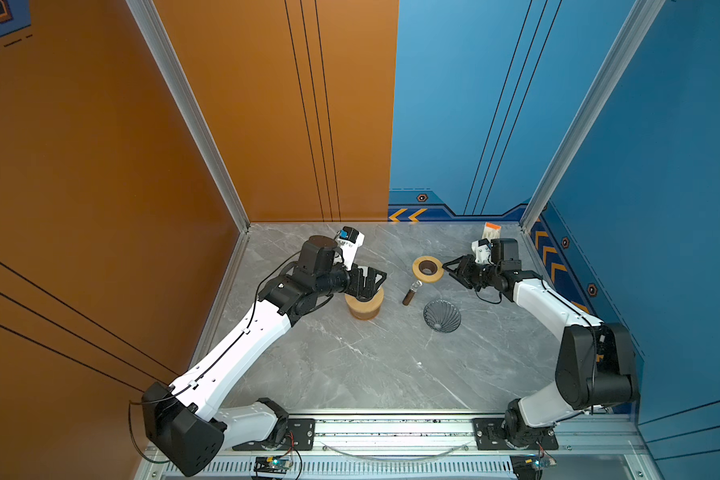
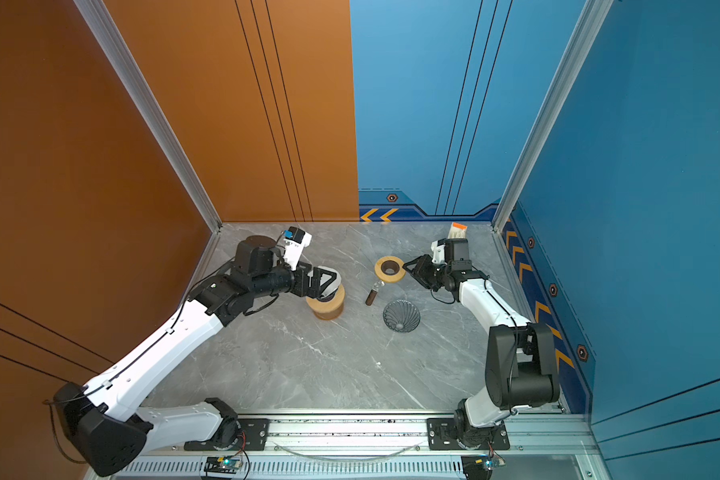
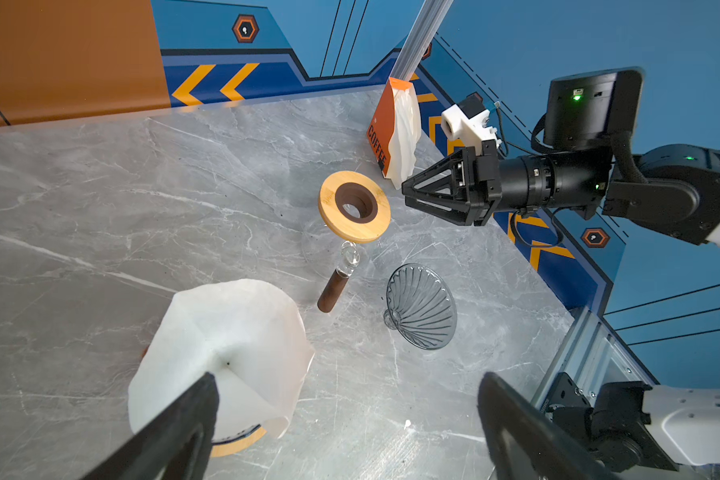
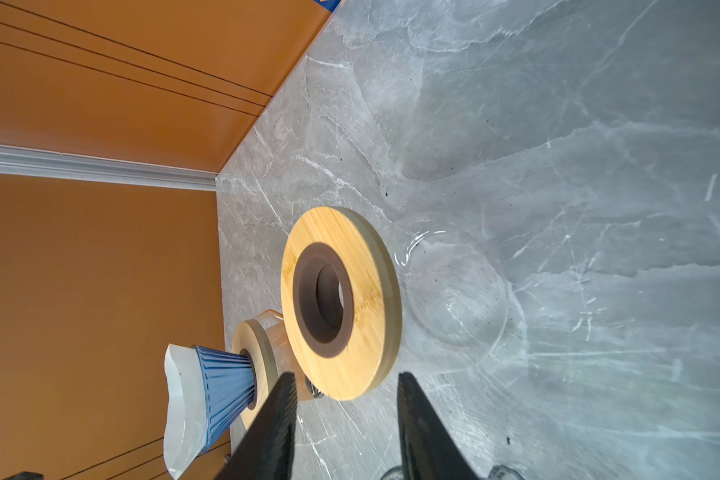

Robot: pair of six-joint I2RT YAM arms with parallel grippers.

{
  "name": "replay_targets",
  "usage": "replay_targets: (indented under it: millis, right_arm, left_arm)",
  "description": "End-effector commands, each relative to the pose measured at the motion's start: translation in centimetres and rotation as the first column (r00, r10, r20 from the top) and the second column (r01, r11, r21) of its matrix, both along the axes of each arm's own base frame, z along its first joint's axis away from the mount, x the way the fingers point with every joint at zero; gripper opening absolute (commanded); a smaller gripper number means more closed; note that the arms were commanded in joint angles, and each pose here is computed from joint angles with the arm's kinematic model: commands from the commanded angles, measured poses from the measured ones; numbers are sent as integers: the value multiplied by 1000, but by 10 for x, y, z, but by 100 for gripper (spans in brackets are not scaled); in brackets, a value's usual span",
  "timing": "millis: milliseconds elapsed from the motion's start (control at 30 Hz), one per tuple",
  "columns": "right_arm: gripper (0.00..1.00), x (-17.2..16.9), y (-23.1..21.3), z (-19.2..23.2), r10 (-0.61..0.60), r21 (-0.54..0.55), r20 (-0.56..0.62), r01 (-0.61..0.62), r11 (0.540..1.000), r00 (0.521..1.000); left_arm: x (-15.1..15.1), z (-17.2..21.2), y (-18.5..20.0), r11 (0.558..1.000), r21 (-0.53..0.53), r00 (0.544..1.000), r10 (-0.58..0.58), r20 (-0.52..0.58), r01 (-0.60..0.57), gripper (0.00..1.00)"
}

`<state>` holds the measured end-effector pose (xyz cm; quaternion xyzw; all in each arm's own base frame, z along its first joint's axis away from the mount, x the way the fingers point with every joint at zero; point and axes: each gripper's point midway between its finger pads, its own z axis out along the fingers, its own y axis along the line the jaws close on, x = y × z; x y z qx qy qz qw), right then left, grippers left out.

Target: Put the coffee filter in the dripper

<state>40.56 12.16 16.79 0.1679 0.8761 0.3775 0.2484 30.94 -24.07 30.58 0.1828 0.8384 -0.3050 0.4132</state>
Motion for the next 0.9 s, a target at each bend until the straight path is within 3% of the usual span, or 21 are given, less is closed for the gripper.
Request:
replay_targets:
  millis: [0,300,600,867]
  right_arm:
    - [40,-15,-9,20,39,-98,9,-38,994,999]
    - [45,-63,-39,26,63,-344,-121,-102,934,991]
    - [53,-111,-43,-1,93,-418,-248,-193,887,964]
    - [54,-130,-32,-30,119,-430,-305,-248,868,945]
  left_arm:
    - [2,9,0,1000,22,1000,-6,30,6,98]
    - [3,22,1,1000,21,998,-4,64,3,98]
    - [-16,-6,10,1000,16,1000,11,-8,-10,98]
    - [-31,-28,13,1000,8,999,-2,-43,2,98]
